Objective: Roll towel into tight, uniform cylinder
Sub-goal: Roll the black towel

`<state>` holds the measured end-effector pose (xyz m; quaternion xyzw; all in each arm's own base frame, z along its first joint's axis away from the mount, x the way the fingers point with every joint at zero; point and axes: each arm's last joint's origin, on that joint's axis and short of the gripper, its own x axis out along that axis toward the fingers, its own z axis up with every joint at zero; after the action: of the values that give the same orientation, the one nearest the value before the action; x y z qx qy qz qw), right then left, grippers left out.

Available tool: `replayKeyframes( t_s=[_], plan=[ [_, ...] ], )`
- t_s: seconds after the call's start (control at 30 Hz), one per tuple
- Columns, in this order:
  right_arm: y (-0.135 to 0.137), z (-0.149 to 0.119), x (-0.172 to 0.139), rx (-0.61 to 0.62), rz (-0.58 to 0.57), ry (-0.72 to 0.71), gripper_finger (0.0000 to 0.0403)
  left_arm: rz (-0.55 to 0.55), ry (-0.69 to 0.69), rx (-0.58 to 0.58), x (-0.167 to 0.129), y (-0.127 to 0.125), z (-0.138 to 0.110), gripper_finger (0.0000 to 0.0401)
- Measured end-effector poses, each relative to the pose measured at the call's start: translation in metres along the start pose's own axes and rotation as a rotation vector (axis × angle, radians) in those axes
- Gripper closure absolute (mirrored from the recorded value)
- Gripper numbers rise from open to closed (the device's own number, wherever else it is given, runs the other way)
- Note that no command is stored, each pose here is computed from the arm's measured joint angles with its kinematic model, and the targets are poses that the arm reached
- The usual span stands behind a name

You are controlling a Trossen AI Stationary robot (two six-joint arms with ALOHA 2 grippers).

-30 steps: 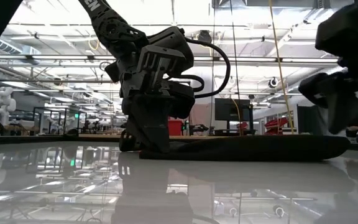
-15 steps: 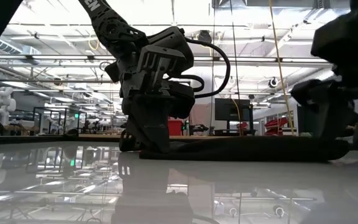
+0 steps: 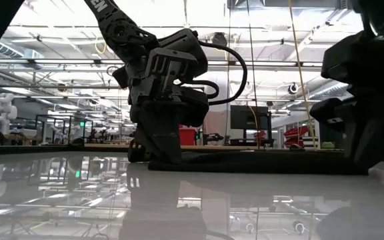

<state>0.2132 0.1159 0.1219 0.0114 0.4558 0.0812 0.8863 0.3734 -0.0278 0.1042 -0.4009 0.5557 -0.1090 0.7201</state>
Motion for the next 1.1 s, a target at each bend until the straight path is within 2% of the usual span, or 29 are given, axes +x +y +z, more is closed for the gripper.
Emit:
replayKeyframes(
  t_s=[0.07, 0.53, 0.63, 0.8, 0.93, 1.1],
  plan=[
    [-0.001, 0.001, 0.0, 0.029, 0.034, 0.012, 0.0393, -0.004, 0.001, 0.003, -0.001, -0.001, 0.0, 0.039],
    [-0.014, 0.011, 0.0, 0.295, 0.336, 0.091, 0.04, -0.081, -0.032, 0.204, -0.024, -0.025, -0.002, 0.0387],
    [-0.019, 0.013, 0.0, 0.346, 0.385, 0.108, 0.0401, -0.102, -0.033, 0.258, -0.028, -0.035, -0.006, 0.0366],
    [-0.027, 0.015, 0.001, 0.409, 0.411, 0.122, 0.0402, -0.095, -0.033, 0.318, -0.027, -0.046, -0.013, 0.031],
    [-0.033, 0.016, 0.001, 0.451, 0.421, 0.127, 0.0402, -0.043, -0.015, 0.344, -0.023, -0.047, -0.019, 0.027],
    [-0.04, 0.018, 0.001, 0.487, 0.45, 0.134, 0.0402, 0.035, -0.055, 0.467, -0.017, -0.06, -0.027, 0.0257]
  ],
)
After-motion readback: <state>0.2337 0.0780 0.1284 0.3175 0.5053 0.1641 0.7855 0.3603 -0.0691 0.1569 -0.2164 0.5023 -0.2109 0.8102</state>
